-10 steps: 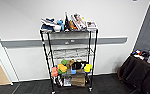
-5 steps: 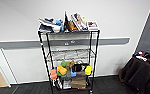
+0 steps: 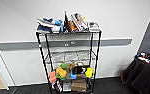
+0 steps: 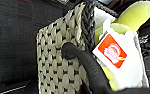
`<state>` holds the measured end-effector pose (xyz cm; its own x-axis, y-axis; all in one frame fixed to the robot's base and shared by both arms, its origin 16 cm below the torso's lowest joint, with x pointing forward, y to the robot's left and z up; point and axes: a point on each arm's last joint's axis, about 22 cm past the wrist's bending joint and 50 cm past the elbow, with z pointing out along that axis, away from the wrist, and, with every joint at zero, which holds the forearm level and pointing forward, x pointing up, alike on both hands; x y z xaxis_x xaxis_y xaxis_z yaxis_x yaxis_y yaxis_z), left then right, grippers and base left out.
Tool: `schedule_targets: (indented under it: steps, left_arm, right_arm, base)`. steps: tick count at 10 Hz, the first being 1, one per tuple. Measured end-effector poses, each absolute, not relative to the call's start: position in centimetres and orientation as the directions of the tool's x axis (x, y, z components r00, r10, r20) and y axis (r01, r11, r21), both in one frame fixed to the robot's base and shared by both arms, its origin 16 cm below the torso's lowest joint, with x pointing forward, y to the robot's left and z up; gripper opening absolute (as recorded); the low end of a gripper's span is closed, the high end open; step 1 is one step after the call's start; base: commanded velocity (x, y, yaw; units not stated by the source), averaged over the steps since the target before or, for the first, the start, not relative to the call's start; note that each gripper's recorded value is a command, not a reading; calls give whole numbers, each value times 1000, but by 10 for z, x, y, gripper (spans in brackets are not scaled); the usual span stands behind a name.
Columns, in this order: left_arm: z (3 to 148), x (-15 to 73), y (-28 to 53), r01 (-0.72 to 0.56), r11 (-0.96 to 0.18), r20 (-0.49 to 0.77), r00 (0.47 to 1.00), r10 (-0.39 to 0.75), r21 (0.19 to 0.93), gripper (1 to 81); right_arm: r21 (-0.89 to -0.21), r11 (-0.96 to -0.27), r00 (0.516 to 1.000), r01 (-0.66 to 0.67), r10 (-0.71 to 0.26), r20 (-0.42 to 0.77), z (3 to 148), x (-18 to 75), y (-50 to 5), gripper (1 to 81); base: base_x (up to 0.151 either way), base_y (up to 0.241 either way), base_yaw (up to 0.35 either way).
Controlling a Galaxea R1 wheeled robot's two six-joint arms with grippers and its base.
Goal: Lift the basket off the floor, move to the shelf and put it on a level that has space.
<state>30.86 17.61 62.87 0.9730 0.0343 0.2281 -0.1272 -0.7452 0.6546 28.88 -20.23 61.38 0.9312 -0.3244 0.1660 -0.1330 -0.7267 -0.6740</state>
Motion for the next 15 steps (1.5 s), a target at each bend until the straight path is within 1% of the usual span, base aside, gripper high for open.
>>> schedule_targets:
  steps: [15]
  left_arm:
    - [629, 309, 174, -130, -744, 229, 973, 32, 656, 10]
  right_arm:
    - [-678, -723, 932, -131, -323, 165, 615, 287, -201, 10]
  base:
    - [132, 0, 0]
